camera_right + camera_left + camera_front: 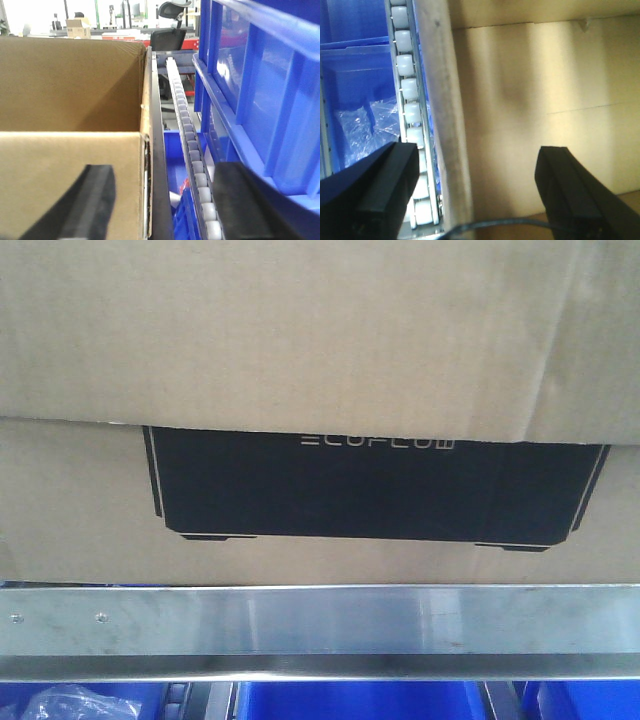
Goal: Grab box from left shelf to table start
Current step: 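Close both grippers on the box side walls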
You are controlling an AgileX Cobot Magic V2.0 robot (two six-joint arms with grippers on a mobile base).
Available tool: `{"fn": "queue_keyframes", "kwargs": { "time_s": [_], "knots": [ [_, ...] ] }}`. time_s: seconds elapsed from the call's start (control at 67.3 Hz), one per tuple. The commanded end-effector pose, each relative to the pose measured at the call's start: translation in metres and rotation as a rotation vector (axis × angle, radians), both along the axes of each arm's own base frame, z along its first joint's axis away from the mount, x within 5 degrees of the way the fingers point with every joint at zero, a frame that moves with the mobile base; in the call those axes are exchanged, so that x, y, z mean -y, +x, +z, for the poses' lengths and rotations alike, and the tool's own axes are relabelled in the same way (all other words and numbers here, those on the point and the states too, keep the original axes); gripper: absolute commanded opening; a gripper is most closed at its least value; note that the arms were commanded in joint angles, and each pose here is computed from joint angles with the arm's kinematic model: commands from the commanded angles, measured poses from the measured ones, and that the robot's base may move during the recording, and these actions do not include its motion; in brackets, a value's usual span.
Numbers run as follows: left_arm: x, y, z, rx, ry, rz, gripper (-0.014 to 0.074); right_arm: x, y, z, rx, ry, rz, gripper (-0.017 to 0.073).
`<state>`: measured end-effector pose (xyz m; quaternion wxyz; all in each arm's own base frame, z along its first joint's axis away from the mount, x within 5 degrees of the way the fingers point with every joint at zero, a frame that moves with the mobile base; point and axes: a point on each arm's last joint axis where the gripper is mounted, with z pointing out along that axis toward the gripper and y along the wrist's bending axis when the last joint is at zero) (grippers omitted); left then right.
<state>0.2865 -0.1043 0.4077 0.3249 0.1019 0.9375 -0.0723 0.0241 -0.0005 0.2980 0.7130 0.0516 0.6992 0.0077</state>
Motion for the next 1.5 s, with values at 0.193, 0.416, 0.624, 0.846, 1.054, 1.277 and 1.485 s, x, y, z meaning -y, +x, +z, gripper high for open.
{"fn": "queue_keyframes", "kwargs": {
  "time_s": [0.193,0.416,0.624,0.846,1.054,1.277,1.485],
  "knots": [
    [0.0,-0.007,0.02,0.079,-0.031,-0.003,0.0391,0.0,0.016,0.07,-0.088,0.019,0.01,0.0551],
    [0.0,-0.007,0.02,0.079,-0.031,-0.003,0.0391,-0.005,0.057,0.124,-0.312,0.028,0.106,0.0551],
    [0.0,-0.007,0.02,0.079,-0.031,-0.003,0.0391,-0.002,0.118,0.148,-0.569,0.026,0.135,0.0551],
    [0.0,-0.007,0.02,0.079,-0.031,-0.003,0.0391,0.007,0.176,0.141,-0.718,0.001,0.103,0.0551],
    [0.0,-0.007,0.02,0.079,-0.031,-0.003,0.0391,0.012,0.222,0.113,-0.807,0.013,0.099,0.0551],
    [0.0,-0.007,0.02,0.079,-0.031,-0.003,0.0388,0.014,0.249,0.094,-0.838,0.018,0.096,0.055],
    [0.0,-0.007,0.02,0.079,-0.031,-0.003,0.0165,0.015,0.251,0.094,-0.828,0.005,0.089,0.0261]
  ]
}}
